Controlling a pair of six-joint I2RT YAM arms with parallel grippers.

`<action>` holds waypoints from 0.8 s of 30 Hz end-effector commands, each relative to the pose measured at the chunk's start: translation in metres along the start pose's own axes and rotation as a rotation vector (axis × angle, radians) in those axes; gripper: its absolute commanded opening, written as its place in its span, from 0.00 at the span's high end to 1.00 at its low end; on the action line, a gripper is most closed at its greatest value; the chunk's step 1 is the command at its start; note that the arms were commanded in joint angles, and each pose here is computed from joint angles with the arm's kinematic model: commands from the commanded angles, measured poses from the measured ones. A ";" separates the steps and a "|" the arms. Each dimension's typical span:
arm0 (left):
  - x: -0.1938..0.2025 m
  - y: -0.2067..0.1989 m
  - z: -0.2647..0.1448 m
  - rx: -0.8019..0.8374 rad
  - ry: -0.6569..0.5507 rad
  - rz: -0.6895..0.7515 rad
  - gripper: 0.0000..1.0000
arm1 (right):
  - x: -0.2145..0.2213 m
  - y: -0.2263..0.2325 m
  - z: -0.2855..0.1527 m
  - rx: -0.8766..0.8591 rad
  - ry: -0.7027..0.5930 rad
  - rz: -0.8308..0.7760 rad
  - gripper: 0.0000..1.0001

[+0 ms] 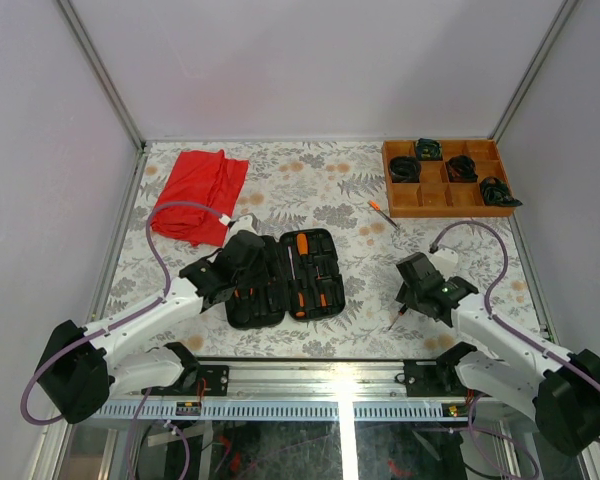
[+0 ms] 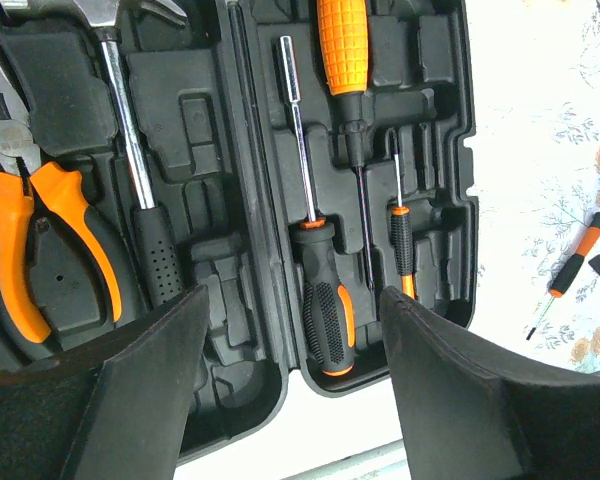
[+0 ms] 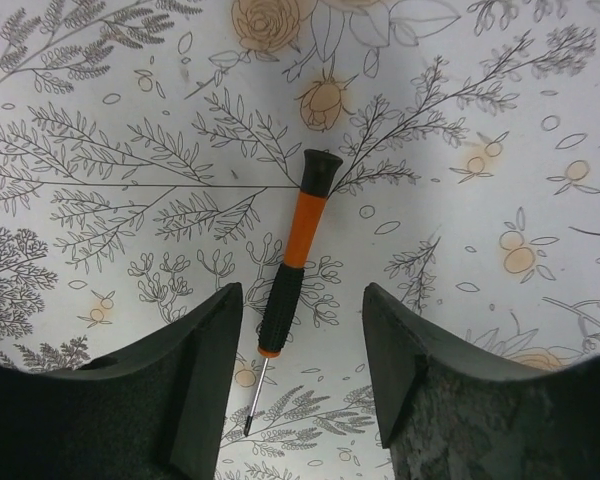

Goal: Sort the tools into containers
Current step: Pick up the screwdriver from the center of the board.

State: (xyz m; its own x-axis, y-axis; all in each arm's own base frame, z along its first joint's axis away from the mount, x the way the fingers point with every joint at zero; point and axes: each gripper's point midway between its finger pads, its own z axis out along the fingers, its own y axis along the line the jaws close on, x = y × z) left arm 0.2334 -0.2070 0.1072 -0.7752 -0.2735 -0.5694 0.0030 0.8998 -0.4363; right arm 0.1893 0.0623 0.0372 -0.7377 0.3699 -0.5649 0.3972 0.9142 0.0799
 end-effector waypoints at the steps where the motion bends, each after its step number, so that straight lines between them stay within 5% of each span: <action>1: -0.005 -0.002 -0.001 -0.004 -0.017 0.012 0.32 | 0.002 0.007 0.009 -0.018 0.001 0.067 0.45; 16: 0.000 -0.001 0.002 -0.003 -0.002 0.003 0.32 | 0.029 0.011 0.024 -0.048 0.130 -0.033 0.57; 24: 0.001 -0.002 0.003 0.006 0.001 -0.004 0.33 | 0.018 0.024 0.012 -0.107 0.134 -0.079 0.83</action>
State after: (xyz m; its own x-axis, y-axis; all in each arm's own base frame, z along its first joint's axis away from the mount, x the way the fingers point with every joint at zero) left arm 0.2332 -0.2071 0.1037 -0.7808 -0.2695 -0.5637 -0.0009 0.9027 -0.4303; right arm 0.1934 0.0816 0.0087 -0.8046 0.3445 -0.4837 0.3329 0.9362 0.1129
